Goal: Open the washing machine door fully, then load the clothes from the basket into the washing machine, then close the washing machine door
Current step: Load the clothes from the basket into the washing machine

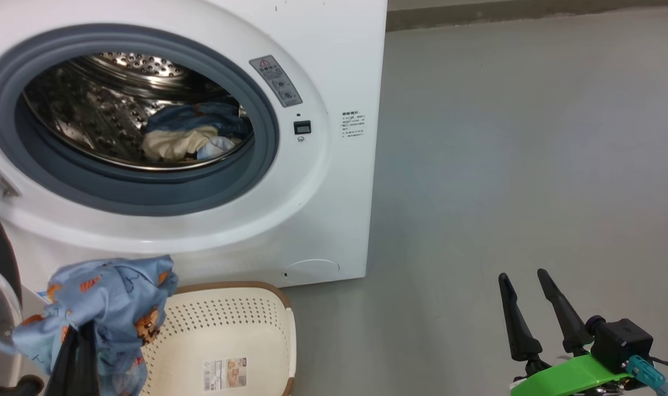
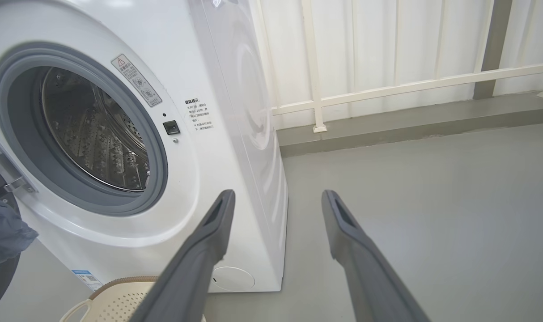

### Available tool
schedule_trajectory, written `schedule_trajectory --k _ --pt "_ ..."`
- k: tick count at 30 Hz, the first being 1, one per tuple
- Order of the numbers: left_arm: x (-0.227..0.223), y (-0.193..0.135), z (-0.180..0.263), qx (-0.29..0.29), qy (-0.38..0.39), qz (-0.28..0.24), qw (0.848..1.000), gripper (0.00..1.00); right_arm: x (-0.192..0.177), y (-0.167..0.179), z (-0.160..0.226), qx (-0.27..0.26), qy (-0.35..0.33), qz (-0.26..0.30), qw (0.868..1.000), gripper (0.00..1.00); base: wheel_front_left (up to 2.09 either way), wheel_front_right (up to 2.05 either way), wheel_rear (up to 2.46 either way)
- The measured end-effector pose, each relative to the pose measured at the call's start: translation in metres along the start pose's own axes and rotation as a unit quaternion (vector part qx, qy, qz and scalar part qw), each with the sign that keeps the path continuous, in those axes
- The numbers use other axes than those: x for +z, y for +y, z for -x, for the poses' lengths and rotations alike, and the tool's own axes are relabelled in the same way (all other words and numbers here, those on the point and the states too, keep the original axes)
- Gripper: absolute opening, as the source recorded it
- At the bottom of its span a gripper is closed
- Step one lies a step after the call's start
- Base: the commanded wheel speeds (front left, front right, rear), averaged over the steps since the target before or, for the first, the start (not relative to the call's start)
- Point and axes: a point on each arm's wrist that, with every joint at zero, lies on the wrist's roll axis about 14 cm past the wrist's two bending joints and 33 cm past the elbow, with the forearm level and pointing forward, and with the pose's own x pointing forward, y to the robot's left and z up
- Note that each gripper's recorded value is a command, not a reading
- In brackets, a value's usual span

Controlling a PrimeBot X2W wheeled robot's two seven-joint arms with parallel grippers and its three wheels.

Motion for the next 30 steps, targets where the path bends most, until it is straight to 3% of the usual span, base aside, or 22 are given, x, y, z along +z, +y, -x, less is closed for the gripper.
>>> schedule_trajectory --k 9,30 --pt "0.003 -0.008 -0.028 -0.021 -0.006 -0.001 1.000 0.00 -0.013 -0.004 -0.003 -0.005 0.018 -0.001 1.000 1.00 0.00 0.00 0.00" --pt "0.008 -0.023 -0.151 -0.085 -0.037 -0.020 0.995 0.00 -0.053 -0.024 -0.028 -0.027 0.065 0.004 0.998 1.00 0.00 0.00 0.00"
